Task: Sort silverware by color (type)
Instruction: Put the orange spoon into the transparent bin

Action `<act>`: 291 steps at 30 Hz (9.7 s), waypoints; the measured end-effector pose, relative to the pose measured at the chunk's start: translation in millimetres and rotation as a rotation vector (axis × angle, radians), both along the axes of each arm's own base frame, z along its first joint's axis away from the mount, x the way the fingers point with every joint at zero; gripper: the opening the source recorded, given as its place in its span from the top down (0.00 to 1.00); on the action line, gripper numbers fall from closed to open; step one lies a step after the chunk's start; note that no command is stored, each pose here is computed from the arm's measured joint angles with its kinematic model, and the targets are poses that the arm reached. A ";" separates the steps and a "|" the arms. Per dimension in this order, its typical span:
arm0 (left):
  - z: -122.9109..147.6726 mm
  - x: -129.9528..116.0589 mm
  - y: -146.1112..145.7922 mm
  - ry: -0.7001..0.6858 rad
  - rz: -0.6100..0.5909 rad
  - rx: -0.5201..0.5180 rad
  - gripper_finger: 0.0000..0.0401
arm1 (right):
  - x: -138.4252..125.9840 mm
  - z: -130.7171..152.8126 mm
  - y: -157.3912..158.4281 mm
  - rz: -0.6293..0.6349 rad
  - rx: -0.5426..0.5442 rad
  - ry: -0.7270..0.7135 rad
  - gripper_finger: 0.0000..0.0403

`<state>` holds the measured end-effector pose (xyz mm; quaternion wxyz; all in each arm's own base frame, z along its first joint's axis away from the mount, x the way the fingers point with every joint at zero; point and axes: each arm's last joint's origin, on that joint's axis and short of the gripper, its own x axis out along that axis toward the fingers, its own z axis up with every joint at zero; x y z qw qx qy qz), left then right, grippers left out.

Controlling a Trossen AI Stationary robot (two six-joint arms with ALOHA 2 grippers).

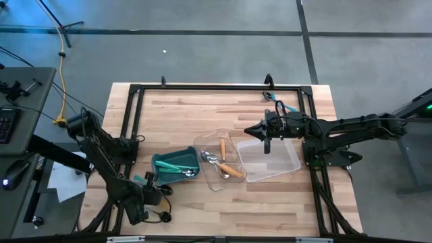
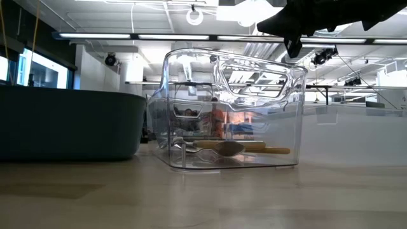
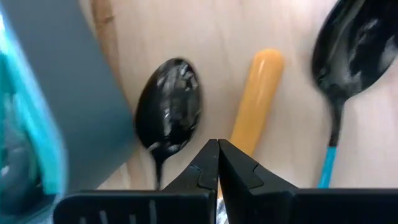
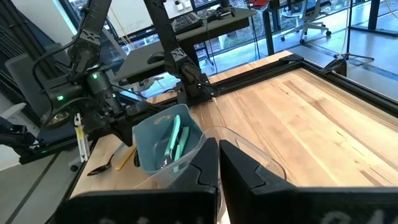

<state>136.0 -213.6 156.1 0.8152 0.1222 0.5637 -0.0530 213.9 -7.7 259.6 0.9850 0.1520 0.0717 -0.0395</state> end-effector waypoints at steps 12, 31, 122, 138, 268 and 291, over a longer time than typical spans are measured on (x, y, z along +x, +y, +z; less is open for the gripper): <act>-2.3 -0.4 -2.0 -0.003 -0.014 0.007 1.00 | 0.0 -0.2 0.0 0.000 0.001 0.001 1.00; -13.0 -13.0 2.8 0.052 -0.074 0.048 1.00 | -0.1 -0.3 -0.1 0.001 -0.018 0.003 1.00; -21.5 -28.0 9.1 0.174 -0.123 -0.095 0.68 | -0.5 -2.3 -1.0 -0.032 -0.020 0.024 1.00; -23.3 -27.7 8.9 0.169 -0.124 -0.109 0.84 | -0.5 -2.3 -1.0 -0.031 -0.022 0.024 1.00; 99.2 103.8 190.1 -1.379 0.551 -0.276 0.98 | 0.7 22.8 -1.0 -0.033 -0.027 -0.237 1.00; 92.9 207.3 171.3 -0.353 -0.316 0.152 0.98 | 0.8 22.0 -1.0 -0.033 -0.027 -0.229 1.00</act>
